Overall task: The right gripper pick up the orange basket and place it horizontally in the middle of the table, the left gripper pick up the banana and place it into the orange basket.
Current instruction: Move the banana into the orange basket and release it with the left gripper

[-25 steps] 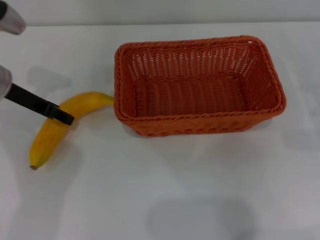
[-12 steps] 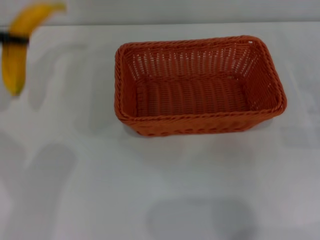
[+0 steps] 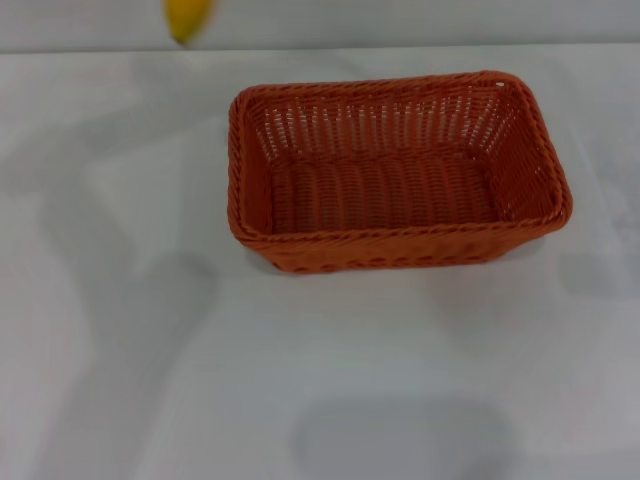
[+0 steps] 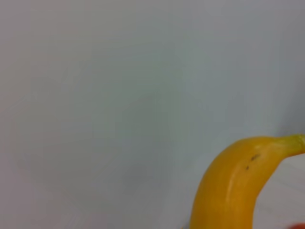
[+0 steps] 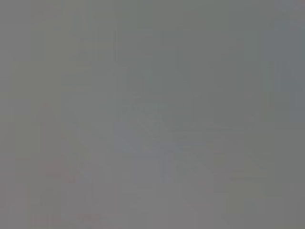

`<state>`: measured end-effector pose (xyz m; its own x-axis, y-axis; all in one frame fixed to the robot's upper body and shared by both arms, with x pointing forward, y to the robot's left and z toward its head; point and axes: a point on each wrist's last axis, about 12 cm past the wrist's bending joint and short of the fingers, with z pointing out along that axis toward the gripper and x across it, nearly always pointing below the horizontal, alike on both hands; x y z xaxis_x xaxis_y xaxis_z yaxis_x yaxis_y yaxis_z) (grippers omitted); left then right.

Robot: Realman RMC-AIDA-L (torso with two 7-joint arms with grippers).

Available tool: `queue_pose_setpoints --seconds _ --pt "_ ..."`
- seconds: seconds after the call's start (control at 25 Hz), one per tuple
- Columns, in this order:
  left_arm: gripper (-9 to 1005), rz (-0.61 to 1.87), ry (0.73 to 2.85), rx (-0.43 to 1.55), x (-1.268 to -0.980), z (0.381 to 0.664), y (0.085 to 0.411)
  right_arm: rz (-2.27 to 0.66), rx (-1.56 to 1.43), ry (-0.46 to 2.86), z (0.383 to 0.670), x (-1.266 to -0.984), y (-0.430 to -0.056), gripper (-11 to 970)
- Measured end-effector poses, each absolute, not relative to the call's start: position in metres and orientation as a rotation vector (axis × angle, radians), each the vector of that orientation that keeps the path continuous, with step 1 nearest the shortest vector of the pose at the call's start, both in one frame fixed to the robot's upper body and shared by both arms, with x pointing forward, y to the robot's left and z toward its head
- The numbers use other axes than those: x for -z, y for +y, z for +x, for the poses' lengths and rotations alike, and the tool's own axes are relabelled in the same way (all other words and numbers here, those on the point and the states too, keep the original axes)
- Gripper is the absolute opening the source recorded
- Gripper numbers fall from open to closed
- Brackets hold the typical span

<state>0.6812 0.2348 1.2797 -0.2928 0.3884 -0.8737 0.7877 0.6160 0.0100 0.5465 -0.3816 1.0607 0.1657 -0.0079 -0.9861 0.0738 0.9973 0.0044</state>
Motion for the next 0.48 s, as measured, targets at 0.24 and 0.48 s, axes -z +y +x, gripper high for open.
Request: queue_pose_setpoints --seconds 0.24,0.48 --pt "525 1.34 1.998 0.508 -1.246 0.687 0.146 0.068 0.04 1.402 0.546 -1.06 -0.38 746" --pt "556 1.523 1.994 0.445 -1.21 0.684 0.102 0.083 0.03 1.4 0.543 -1.059 -0.381 746"
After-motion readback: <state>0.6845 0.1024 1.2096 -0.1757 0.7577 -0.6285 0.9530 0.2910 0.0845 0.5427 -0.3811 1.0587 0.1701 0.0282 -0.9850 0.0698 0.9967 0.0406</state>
